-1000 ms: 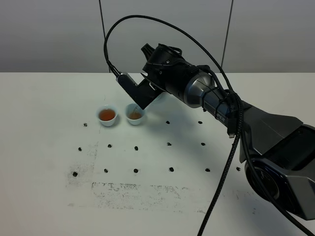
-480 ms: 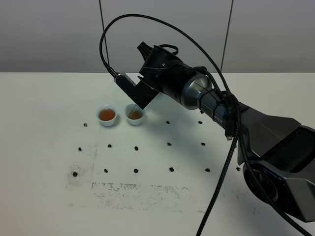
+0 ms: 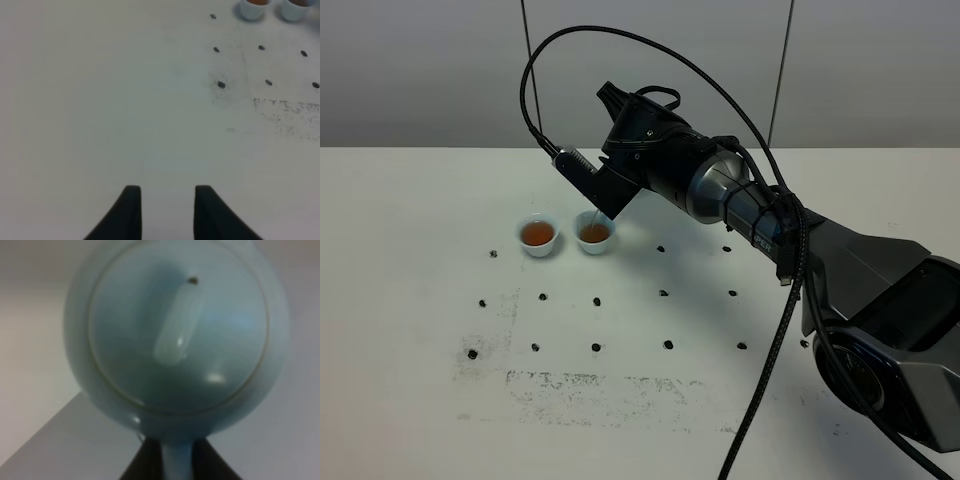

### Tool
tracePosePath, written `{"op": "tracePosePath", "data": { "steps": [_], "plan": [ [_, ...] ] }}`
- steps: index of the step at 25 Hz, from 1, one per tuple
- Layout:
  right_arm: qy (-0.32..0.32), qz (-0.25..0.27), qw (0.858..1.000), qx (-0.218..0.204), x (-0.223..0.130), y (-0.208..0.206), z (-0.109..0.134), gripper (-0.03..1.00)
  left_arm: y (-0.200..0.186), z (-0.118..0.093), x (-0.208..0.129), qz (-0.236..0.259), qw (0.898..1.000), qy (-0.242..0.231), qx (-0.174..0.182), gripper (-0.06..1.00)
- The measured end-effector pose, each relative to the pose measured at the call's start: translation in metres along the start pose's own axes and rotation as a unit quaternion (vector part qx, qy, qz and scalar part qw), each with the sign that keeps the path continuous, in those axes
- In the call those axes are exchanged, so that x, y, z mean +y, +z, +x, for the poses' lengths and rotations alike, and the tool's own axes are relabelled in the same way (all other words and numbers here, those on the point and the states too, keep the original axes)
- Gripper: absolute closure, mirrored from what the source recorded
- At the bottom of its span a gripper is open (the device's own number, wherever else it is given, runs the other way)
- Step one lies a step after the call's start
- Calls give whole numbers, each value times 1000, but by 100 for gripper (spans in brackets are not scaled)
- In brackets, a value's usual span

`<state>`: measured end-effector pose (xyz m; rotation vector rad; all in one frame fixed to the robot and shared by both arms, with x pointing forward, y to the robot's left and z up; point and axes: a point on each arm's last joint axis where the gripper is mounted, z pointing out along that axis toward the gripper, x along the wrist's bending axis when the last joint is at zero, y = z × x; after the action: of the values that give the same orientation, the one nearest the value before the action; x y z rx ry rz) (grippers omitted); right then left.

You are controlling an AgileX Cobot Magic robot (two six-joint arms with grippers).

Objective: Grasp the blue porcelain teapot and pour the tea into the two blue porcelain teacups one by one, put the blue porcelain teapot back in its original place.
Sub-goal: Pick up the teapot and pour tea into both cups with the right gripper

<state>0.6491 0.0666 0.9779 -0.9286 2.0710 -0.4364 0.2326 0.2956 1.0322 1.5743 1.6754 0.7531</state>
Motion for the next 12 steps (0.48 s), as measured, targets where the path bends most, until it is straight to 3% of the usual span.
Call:
{"op": "tracePosePath", "data": {
  "steps": [12],
  "plan": [
    [1, 6, 1000, -2, -1, 0, 0, 94, 0, 0, 0, 0, 1000, 0, 0, 66]
  ]
}}
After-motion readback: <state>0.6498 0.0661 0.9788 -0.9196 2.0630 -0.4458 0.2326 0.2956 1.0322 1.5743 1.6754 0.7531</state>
